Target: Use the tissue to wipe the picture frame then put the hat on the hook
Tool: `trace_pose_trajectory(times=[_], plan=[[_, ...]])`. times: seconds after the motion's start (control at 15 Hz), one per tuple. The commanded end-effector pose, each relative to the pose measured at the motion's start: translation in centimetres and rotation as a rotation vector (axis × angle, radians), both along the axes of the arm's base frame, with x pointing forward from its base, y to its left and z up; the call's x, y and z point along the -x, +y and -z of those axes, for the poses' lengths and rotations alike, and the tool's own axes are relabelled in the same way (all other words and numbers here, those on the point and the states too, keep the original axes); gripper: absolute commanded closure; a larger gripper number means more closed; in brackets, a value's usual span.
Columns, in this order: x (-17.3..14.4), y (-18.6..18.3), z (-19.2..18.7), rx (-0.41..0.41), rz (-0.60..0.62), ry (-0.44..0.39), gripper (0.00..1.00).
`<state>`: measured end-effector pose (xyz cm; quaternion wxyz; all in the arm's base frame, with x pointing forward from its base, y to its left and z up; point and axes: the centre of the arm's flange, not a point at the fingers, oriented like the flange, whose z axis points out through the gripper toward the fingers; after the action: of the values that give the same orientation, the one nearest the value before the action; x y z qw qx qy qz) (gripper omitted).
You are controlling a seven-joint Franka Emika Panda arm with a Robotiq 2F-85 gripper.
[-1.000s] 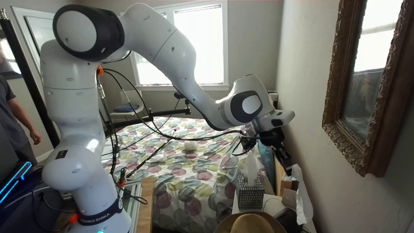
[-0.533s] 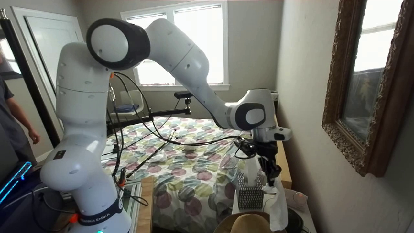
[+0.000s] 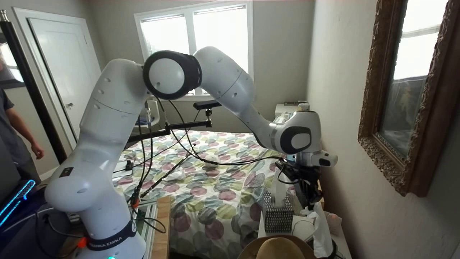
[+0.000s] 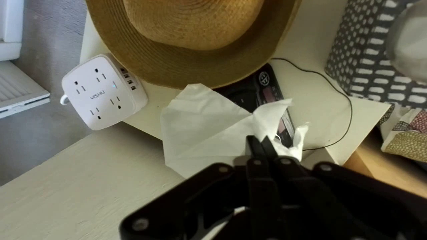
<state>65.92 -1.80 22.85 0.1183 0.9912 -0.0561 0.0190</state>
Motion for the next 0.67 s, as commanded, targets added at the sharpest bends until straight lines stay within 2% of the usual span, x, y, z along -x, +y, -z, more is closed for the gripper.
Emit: trace_pose_trajectory(times=[0.0,0.2,0.27,0.33,0.6], plan=[[-4.4,0.2,1.2,-0.051,0.072,-0.002,1.0],[-5.9,0.0,1.8,-0.071,0.104,-0.008,1.0],[-6.1,0.0,1.8,-0.068,0.116,0.001,0.74],[-6.2,-0.1,2.0,-0.056,0.129,0.014,0.73],[-4.9,-1.6,0.8,0.016,0.177,0.084,0.46]])
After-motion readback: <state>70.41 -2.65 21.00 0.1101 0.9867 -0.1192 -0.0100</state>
